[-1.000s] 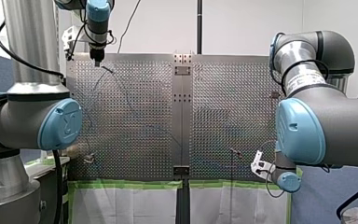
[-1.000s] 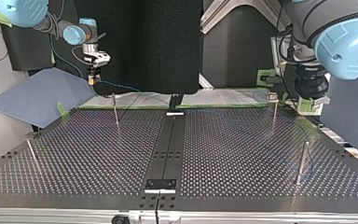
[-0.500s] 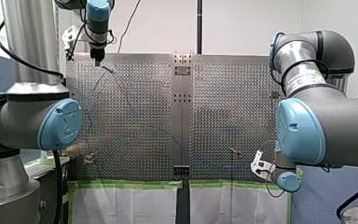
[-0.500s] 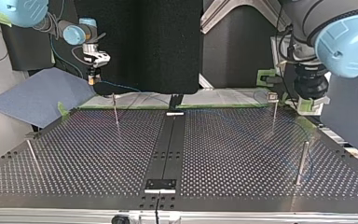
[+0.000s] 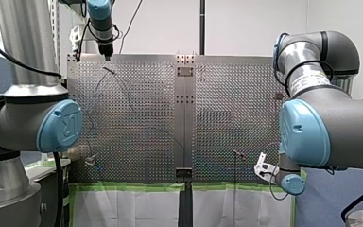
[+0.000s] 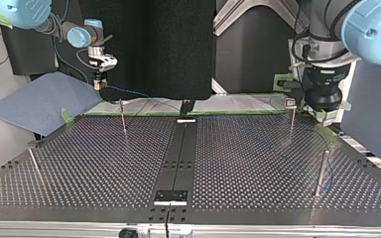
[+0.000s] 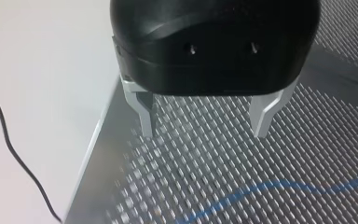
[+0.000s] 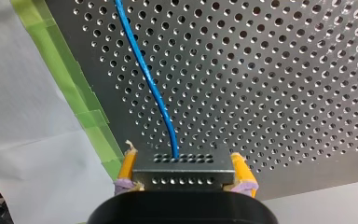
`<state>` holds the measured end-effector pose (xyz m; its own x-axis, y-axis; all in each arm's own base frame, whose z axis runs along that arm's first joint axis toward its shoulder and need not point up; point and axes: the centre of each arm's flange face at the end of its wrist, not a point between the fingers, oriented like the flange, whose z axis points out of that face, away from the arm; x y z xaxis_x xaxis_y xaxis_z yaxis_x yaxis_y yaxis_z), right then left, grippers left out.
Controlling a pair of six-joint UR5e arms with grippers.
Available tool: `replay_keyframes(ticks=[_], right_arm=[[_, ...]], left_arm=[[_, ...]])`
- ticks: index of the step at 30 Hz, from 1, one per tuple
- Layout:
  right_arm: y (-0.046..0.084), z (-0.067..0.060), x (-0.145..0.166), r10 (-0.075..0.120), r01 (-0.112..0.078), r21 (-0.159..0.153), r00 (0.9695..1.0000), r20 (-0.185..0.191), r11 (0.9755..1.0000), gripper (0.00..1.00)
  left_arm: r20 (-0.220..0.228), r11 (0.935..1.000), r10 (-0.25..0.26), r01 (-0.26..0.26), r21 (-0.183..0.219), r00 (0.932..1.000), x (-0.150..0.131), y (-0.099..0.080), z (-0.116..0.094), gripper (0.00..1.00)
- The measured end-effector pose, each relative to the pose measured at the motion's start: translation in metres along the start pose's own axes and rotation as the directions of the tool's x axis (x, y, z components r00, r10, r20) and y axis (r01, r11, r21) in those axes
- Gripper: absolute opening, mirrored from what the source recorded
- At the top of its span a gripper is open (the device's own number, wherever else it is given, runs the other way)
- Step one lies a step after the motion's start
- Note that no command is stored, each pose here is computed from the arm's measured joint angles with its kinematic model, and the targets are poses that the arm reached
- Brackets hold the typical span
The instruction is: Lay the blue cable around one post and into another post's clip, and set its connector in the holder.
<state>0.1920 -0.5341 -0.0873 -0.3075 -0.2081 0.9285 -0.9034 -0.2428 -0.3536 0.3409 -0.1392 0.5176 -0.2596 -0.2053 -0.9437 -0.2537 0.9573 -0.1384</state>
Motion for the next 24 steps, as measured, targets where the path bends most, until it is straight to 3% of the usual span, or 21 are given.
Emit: replay_keyframes(ticks=[9, 15, 20, 24], right_arm=[[-0.001, 0.0, 0.0, -0.001, 0.001, 0.002, 1.0, 0.002, 1.0, 0.0], [-0.004, 0.001, -0.001, -0.003, 0.003, 0.006, 1.0, 0.005, 1.0, 0.0], [-0.005, 0.002, -0.001, -0.003, 0.003, 0.004, 0.9999, 0.01, 1.0, 0.0], [-0.006, 0.002, -0.002, -0.004, 0.004, 0.005, 0.9999, 0.011, 1.0, 0.0]], left_arm=[[0.004, 0.9941, -0.016, 0.015, 0.107, 0.9999, 0.02, -0.014, -0.001, 1.0], [-0.042, 0.984, 0.0, 0.008, 0.178, 0.9991, 0.051, -0.029, 0.01, 1.0], [-0.093, 0.9707, 0.027, -0.004, 0.24, 0.9953, 0.082, -0.044, 0.018, 1.0], [-0.124, 0.9656, 0.041, -0.008, 0.26, 0.9915, 0.106, -0.053, 0.024, 1.0]])
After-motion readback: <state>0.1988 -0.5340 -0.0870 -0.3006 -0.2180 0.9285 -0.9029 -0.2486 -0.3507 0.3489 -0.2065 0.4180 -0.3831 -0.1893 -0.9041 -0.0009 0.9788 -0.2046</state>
